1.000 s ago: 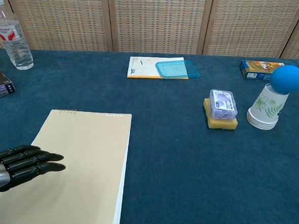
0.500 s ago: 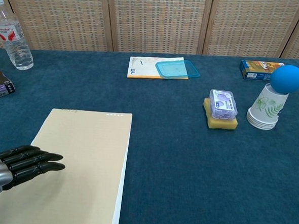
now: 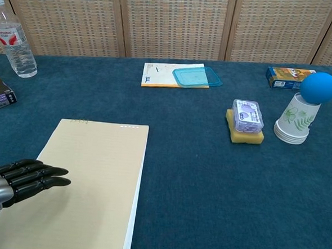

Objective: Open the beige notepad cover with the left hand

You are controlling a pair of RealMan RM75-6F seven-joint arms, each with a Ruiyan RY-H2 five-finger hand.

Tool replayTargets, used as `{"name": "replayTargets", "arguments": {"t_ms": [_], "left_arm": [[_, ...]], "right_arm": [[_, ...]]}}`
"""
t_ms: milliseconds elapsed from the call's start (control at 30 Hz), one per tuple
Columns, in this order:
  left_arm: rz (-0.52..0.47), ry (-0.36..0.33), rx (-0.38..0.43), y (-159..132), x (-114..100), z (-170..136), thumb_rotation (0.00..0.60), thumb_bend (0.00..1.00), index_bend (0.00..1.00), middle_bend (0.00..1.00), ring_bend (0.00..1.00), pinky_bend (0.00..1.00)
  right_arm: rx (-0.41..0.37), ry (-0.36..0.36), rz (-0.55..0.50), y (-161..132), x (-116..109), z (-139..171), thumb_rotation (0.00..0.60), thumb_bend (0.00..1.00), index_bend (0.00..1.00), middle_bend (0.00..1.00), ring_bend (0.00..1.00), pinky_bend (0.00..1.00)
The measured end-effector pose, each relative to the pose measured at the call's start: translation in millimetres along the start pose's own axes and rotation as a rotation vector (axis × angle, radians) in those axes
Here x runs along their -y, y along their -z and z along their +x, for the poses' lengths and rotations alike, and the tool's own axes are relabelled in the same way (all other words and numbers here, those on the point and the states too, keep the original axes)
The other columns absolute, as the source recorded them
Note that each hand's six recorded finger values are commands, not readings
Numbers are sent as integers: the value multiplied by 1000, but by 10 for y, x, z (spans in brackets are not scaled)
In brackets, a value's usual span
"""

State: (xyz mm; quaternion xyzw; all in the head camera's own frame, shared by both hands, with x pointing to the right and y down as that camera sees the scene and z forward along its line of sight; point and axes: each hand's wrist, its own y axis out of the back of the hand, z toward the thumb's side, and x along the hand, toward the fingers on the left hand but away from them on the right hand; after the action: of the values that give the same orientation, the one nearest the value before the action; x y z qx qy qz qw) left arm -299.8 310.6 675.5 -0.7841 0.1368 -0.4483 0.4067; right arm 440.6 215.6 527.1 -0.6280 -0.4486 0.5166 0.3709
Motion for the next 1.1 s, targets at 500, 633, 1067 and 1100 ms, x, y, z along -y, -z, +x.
{"name": "replayTargets", "arguments": {"t_ms": [500, 633, 1067, 1100], "left_arm": [[17, -27, -23, 81, -137, 86, 600, 336, 0, 0, 0, 0], [16, -25, -30, 96, -168, 122, 600, 336, 0, 0, 0, 0], [30, 11, -24, 64, -160, 207, 600, 335, 0, 0, 0, 0], [33, 12, -25, 66, -156, 209, 600, 336, 0, 0, 0, 0]], "right_arm": [[2, -5, -7, 6, 7, -5, 600, 0, 0, 0, 0, 0], [3, -6, -6, 8, 6, -5, 600, 0, 0, 0, 0, 0], [9, -9, -4, 16, 20, -18, 600, 0, 0, 0, 0, 0], [9, -10, -5, 18, 21, -19, 600, 0, 0, 0, 0, 0]]}}
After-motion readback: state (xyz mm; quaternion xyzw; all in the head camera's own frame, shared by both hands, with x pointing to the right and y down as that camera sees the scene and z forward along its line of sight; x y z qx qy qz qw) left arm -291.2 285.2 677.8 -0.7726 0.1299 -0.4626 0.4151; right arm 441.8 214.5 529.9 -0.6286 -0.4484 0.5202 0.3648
